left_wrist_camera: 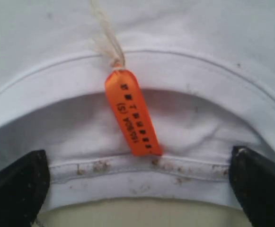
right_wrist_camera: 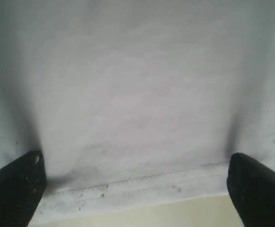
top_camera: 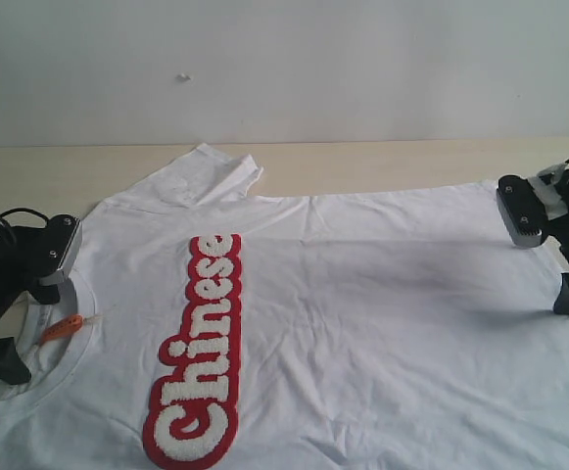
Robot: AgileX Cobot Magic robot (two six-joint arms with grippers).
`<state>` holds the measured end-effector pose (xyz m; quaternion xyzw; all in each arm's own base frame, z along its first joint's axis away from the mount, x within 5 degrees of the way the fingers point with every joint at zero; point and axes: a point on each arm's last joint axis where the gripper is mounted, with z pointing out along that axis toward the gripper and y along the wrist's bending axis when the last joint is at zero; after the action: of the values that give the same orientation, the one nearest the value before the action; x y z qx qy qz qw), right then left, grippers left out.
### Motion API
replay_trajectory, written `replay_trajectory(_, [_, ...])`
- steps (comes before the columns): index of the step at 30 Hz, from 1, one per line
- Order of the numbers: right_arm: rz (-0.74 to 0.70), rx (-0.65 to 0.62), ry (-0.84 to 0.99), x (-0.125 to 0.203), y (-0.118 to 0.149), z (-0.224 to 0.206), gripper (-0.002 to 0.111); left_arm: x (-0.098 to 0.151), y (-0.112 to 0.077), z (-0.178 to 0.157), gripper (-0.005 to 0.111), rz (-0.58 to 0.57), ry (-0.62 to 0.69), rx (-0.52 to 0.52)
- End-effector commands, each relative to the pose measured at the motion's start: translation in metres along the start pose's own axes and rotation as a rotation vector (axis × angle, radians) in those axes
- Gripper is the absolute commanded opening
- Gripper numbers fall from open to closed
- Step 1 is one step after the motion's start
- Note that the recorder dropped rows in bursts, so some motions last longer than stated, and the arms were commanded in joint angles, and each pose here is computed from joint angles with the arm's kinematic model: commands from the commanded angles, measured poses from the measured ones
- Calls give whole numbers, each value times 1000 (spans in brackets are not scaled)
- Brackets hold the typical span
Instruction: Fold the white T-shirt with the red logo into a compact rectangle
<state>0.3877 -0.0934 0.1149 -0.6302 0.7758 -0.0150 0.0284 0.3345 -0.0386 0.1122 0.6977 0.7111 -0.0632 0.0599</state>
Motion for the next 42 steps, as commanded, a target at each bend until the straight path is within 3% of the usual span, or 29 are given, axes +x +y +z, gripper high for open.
replay_trajectory(1, [-81, -89, 15, 3, 8, -1, 105, 2, -4, 15, 105, -16, 3, 40])
replay_trajectory(20, [46, -111, -12, 0, 10, -1, 105, 3, -4, 18, 105, -41, 5, 42])
replay_trajectory(25, [218, -104, 49, 4, 10, -1, 105, 3, -4, 18, 105, -41, 5, 42])
replay_trajectory(37, [243, 77, 7, 3, -7, -1, 105, 3, -2, 18, 105, -41, 8, 28])
replay_trajectory(42, [200, 79, 23, 4, -7, -1, 105, 3, -2, 18, 105, -63, 8, 28])
